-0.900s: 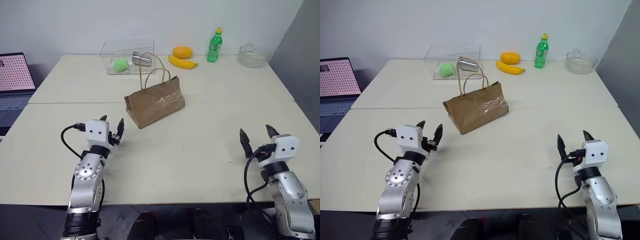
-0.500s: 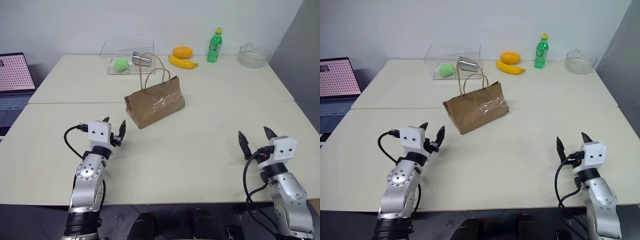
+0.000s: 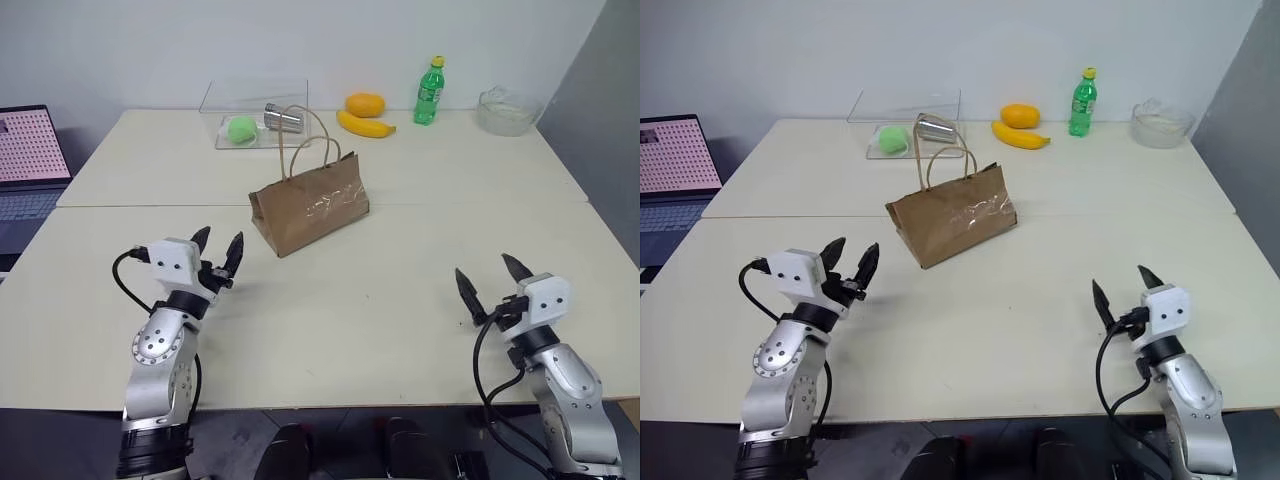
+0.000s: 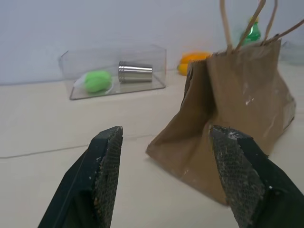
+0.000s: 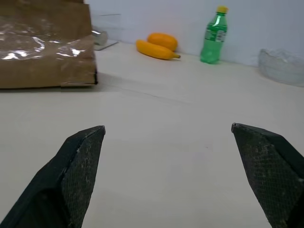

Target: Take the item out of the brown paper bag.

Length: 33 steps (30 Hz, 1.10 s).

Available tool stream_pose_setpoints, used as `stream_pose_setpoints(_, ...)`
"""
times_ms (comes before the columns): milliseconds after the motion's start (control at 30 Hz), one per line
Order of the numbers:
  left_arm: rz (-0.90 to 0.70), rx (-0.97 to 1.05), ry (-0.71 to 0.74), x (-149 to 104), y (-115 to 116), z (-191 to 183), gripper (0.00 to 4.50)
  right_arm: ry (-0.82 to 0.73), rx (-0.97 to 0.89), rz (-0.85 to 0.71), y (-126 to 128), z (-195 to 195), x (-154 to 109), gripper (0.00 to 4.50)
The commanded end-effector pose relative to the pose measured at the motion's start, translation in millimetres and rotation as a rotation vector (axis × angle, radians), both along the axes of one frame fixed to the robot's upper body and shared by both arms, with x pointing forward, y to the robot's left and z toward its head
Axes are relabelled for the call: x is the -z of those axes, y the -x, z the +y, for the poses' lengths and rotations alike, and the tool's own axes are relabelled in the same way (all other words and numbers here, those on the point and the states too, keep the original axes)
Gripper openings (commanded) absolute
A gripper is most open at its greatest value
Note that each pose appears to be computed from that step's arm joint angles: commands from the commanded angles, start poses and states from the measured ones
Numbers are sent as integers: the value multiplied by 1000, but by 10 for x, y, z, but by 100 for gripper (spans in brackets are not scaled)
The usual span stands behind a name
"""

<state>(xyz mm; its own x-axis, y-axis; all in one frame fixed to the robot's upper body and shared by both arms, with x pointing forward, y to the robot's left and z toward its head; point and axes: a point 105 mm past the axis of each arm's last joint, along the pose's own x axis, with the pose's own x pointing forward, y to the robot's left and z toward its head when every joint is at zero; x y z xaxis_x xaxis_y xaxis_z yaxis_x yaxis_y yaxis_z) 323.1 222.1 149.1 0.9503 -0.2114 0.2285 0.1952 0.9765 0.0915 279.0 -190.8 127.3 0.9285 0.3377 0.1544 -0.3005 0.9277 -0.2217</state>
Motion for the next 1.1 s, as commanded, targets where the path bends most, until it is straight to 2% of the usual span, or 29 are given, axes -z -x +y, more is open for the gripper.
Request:
stream_pose_setpoints(33, -54, 129, -38, -339, -4, -17, 303, 8, -148, -64, 58, 260, -309, 450)
stream_pose_setpoints(100, -40, 252, -76, -521, -111, -72, 303, 19, -265, -64, 90, 442, -463, 450)
stream_pose_setpoints(233, 34, 350, -99, -673, -335, -89, 303, 49, -379, -69, 88, 634, -685, 450)
stream_pose_setpoints(400, 127, 440, -98, -681, -526, -178, 303, 68, -445, -77, 78, 756, -833, 450)
stream_pose_setpoints(667, 185, 557, -129, -713, -691, -362, 303, 101, -550, -54, 164, 928, -868, 450)
stream_pose_setpoints(800, 212, 584, -192, -722, -772, -401, 303, 110, -563, -34, 176, 951, -858, 450)
stream_pose_setpoints(967, 221, 585, -230, -855, -966, -480, 303, 118, -584, -20, 187, 960, -881, 450)
stream_pose_setpoints(1100, 204, 639, -232, -941, -1026, -629, 303, 123, -591, -20, 192, 970, -905, 450)
